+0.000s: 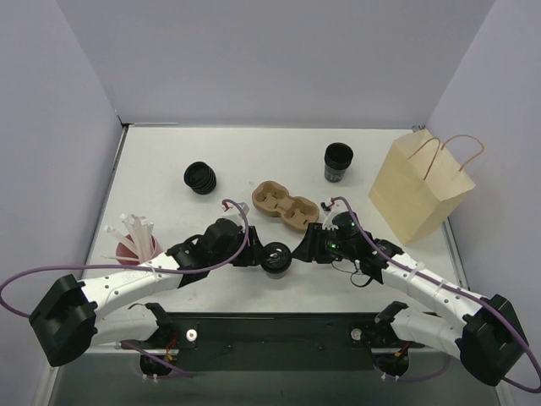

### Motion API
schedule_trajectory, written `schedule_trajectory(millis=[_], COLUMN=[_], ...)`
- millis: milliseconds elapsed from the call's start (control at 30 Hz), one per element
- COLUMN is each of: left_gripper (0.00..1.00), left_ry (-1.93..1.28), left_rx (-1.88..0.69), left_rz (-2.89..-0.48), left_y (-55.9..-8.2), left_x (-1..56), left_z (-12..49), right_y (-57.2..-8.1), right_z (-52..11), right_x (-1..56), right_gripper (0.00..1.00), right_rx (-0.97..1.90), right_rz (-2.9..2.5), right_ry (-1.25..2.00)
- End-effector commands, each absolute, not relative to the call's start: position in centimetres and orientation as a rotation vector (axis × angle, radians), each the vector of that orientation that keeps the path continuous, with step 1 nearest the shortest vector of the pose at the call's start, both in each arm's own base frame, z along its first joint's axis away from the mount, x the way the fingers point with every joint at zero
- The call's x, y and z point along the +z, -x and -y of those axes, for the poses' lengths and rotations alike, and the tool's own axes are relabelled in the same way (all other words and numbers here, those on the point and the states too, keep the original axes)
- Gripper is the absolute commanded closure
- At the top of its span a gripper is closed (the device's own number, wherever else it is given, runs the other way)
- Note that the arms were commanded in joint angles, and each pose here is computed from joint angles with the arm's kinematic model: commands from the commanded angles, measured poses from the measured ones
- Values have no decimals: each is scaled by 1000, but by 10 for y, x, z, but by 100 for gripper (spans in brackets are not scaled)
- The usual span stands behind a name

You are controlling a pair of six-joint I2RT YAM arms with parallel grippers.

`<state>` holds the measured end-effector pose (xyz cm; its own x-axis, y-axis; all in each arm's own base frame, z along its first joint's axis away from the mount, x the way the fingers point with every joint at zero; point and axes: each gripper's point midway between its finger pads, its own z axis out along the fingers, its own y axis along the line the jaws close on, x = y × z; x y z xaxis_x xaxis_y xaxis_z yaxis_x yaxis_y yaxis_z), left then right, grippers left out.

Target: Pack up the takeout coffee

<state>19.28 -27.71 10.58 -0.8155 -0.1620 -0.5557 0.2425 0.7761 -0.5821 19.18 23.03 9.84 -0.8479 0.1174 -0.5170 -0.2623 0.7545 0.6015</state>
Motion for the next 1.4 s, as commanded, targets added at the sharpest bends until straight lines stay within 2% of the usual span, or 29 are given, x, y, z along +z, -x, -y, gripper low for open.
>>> schedule_trajectory(millis=[0, 633, 800, 1133, 1267, 1367], left_gripper=[45, 46, 49, 50, 50, 51], left_ry=[-123, -146, -137, -100, -117, -193], left_rx=[-693, -701, -676, -657, -642, -629], left_rz=[-2455, -2465, -2483, -2532, -2534, -2512], left_y=[-187, -183, -181, -170, -170, -175], left_x=[76, 64, 55, 28, 21, 26], left_z=[254, 256, 251, 241, 240, 244], right_y=[-195, -208, -200, -167, -157, -157], right_z=[-233, -253, -235, -203, -199, -210], right_x=[117, 110, 78, 11, -1, 15], right_gripper=[61, 68, 75, 80, 81, 80], right_rx=[991, 1142, 1051, 975, 965, 1030], right_rz=[-2385, -2371, -2419, -2494, -2517, -2477], right_ry=[157, 120, 53, -81, -131, -108])
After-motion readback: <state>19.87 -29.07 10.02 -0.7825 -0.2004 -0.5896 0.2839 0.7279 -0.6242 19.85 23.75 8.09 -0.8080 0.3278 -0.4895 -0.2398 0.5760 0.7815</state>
